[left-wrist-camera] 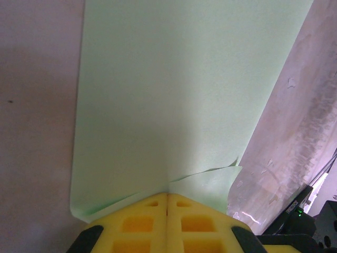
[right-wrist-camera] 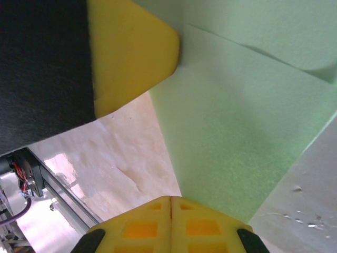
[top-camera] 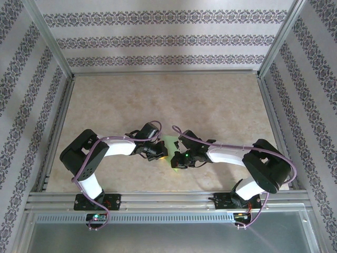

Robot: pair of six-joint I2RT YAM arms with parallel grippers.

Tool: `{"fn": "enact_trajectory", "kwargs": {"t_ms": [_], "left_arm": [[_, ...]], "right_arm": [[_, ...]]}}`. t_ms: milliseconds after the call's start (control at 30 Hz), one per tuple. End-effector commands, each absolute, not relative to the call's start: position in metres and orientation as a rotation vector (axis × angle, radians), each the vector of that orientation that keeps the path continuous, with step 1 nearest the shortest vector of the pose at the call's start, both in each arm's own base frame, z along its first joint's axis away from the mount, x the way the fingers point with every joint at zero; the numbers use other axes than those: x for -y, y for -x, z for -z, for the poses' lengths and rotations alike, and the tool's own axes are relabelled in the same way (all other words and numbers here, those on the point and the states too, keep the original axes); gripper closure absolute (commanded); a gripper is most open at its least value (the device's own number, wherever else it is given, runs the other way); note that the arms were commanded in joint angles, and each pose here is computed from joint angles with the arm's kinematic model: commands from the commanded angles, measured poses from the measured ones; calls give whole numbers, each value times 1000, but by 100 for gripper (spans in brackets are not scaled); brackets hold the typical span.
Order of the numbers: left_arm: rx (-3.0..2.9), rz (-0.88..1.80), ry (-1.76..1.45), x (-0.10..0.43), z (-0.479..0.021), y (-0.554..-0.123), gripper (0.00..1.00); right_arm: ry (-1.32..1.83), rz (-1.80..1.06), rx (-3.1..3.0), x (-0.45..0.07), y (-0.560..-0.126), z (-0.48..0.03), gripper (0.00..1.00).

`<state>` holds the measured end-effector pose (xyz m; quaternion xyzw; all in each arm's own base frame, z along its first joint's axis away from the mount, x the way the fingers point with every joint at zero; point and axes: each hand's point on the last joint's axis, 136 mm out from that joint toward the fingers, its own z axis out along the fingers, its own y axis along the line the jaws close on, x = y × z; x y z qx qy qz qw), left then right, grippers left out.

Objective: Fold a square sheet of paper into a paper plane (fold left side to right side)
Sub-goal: Third fold the triangle at the center of the table.

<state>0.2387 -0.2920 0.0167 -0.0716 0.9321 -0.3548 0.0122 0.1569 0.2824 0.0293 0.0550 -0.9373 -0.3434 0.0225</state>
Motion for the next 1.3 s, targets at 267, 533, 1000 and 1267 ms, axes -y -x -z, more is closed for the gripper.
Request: {"fn": "enact_trajectory", "kwargs": {"t_ms": [267, 533, 1000, 1267], "left_arm": [[-3026, 906, 260, 271, 14, -223, 100], [-3026, 904, 265, 271, 15, -223, 100], [-3033, 898, 266, 270, 16, -222, 100], [-3036, 890, 271, 269, 16, -222, 100]], "right_arm": [[-137, 1030, 2855, -278, -146, -18, 100], [-136, 1018, 2829, -278, -141, -13, 100], [-123, 968, 2802, -272, -132, -2, 100], [-135, 962, 2770, -272, -120, 0, 100]]}}
